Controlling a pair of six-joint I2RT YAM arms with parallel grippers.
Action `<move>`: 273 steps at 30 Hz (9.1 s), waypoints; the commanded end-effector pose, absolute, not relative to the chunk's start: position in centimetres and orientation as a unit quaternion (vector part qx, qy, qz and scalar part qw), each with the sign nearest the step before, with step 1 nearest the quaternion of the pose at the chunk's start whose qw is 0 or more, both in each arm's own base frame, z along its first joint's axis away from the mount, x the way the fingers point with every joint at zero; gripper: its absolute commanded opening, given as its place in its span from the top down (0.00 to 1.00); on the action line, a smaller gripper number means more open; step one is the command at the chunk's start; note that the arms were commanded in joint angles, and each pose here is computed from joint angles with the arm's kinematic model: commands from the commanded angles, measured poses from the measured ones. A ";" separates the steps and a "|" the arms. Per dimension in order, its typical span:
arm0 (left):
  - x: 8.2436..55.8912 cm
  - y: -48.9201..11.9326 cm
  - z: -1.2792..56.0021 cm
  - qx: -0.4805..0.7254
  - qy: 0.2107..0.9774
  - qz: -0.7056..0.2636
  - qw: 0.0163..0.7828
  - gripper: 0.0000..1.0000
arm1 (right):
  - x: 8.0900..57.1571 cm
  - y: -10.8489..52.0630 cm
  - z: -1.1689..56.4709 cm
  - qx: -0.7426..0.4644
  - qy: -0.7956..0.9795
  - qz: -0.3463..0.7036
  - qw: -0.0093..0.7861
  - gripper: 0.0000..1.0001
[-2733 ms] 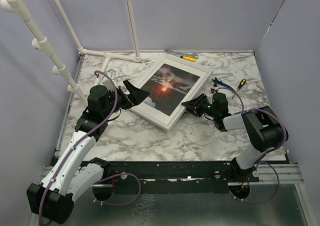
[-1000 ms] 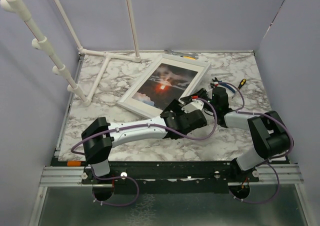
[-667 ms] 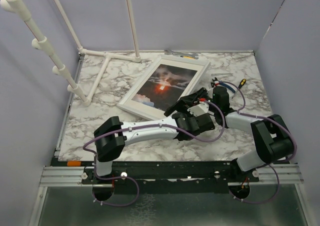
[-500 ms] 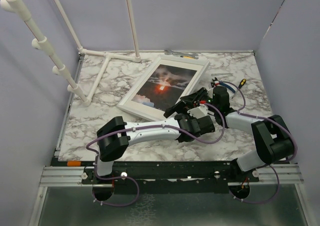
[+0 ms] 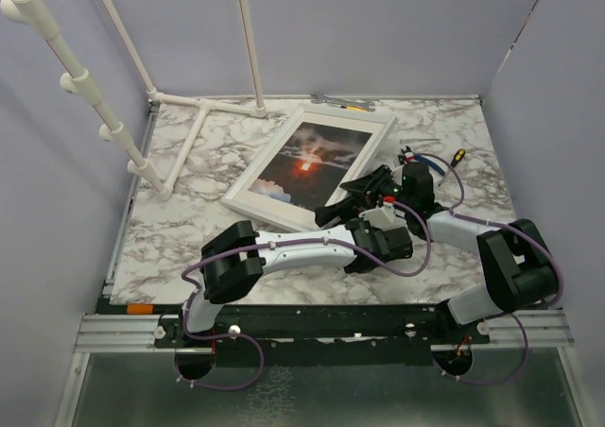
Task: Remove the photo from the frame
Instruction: Turn over the photo frame at the center of the board, then pick up the screwdriver from the center of the board.
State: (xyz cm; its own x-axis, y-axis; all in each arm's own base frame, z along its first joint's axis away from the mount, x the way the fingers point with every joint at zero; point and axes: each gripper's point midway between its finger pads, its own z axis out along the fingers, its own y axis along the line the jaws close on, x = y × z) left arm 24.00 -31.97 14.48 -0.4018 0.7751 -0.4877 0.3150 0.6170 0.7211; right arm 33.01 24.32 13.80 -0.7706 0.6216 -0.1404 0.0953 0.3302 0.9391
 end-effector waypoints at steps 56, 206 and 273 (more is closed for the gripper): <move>23.3 -32.3 25.6 0.277 0.792 0.242 0.487 1.00 | 36.0 9.2 22.5 0.299 0.768 0.284 0.489 0.04; 28.8 -14.7 7.9 -0.143 0.871 -0.248 0.400 0.43 | 33.6 10.6 4.5 0.168 0.896 0.245 0.331 0.24; 30.0 -11.9 7.1 -0.168 0.879 -0.091 0.436 0.34 | 43.7 -0.2 17.4 0.319 0.826 0.057 0.461 0.30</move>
